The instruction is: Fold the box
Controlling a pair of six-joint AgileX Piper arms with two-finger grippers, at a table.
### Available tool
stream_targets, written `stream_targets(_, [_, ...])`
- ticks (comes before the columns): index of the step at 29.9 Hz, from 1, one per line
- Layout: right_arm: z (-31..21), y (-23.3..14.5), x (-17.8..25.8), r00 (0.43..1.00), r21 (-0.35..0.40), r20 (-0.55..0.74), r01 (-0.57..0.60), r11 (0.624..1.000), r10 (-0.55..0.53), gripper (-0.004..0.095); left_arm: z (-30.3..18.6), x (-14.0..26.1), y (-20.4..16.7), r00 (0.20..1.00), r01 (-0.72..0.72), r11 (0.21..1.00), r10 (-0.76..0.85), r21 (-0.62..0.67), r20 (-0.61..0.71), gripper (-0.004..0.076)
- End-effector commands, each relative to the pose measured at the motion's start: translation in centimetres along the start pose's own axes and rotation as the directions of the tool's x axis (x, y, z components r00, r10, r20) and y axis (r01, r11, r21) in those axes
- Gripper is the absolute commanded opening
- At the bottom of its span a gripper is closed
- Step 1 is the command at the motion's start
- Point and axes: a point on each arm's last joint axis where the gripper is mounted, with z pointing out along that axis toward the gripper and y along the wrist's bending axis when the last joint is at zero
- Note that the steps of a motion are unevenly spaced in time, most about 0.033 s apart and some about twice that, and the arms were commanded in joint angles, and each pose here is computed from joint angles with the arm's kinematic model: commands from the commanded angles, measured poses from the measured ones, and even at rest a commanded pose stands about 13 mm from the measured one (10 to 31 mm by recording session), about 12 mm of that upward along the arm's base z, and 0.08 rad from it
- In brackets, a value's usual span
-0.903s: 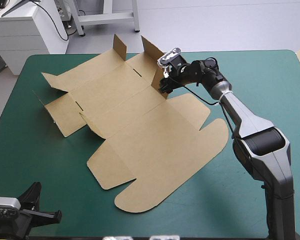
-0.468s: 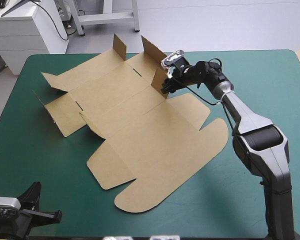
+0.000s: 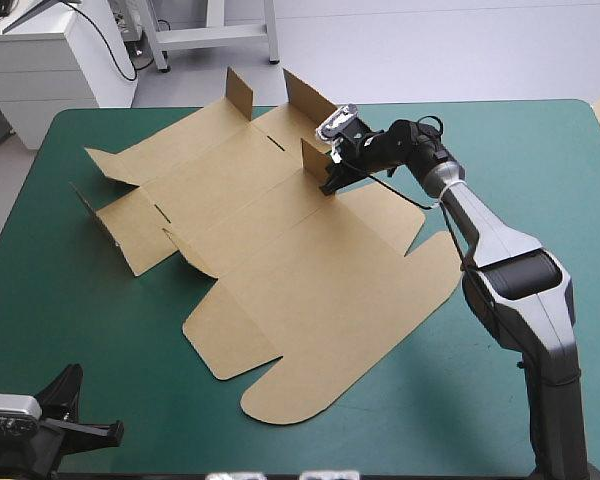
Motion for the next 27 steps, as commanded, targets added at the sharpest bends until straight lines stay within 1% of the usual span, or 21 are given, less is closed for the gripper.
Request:
stream_targets(1, [-4.2, 0.3, -3.0, 0.980, 0.018, 0.073, 0.182, 0.983, -0.183, -0.0021, -0.6, -1.2, 0.0, 0.995, 0.014, 1.000, -0.014, 0.007, 0.102, -0.0008])
stream_targets(3, [-4.4, 0.5, -2.9, 0.966, -0.007, 0.049, 0.256, 0.967, -0.256, -0.0022, -0.6, -1.2, 0.0, 0.995, 0.014, 1.000, -0.014, 0.007, 0.102, -0.0008])
stream_targets(5, [-4.6, 0.5, -3.0, 0.951, -0.016, 0.035, 0.308, 0.951, -0.307, -0.0021, -0.6, -1.2, 0.0, 0.995, 0.014, 1.000, -0.014, 0.007, 0.102, -0.0008])
stream_targets(7, [-4.8, 0.6, -3.0, 0.942, -0.024, 0.030, 0.334, 0.942, -0.333, -0.0021, -0.6, -1.2, 0.0, 0.995, 0.014, 1.000, -0.014, 0.007, 0.102, -0.0008])
stream_targets(10, [-5.1, 0.9, -3.3, 0.917, -0.042, 0.022, 0.399, 0.916, -0.398, -0.0021, -0.6, -1.2, 0.0, 0.995, 0.014, 1.000, -0.014, 0.007, 0.102, -0.0008])
stream_targets(14, [-5.2, 1.8, -3.4, 0.870, -0.069, -0.028, 0.490, 0.869, -0.493, -0.0021, -0.6, -1.2, 0.0, 0.995, 0.014, 1.000, -0.014, 0.007, 0.102, -0.0008])
stream_targets(22, [-5.6, 5.2, -4.9, 0.792, -0.150, -0.057, 0.595, 0.789, -0.608, -0.0021, -0.6, -1.2, 0.0, 0.995, 0.014, 1.000, -0.014, 0.007, 0.102, -0.0008])
stream_targets(25, [-5.8, 7.0, -6.1, 0.760, -0.146, -0.040, 0.638, 0.756, -0.649, -0.0021, -0.6, -1.2, 0.0, 0.995, 0.014, 1.000, -0.014, 0.007, 0.102, -0.0008])
stream_targets(27, [-5.9, 8.1, -6.9, 0.738, -0.124, -0.027, 0.667, 0.735, -0.674, -0.0021, -0.6, -1.2, 0.0, 0.995, 0.014, 1.000, -0.014, 0.007, 0.102, -0.0008])
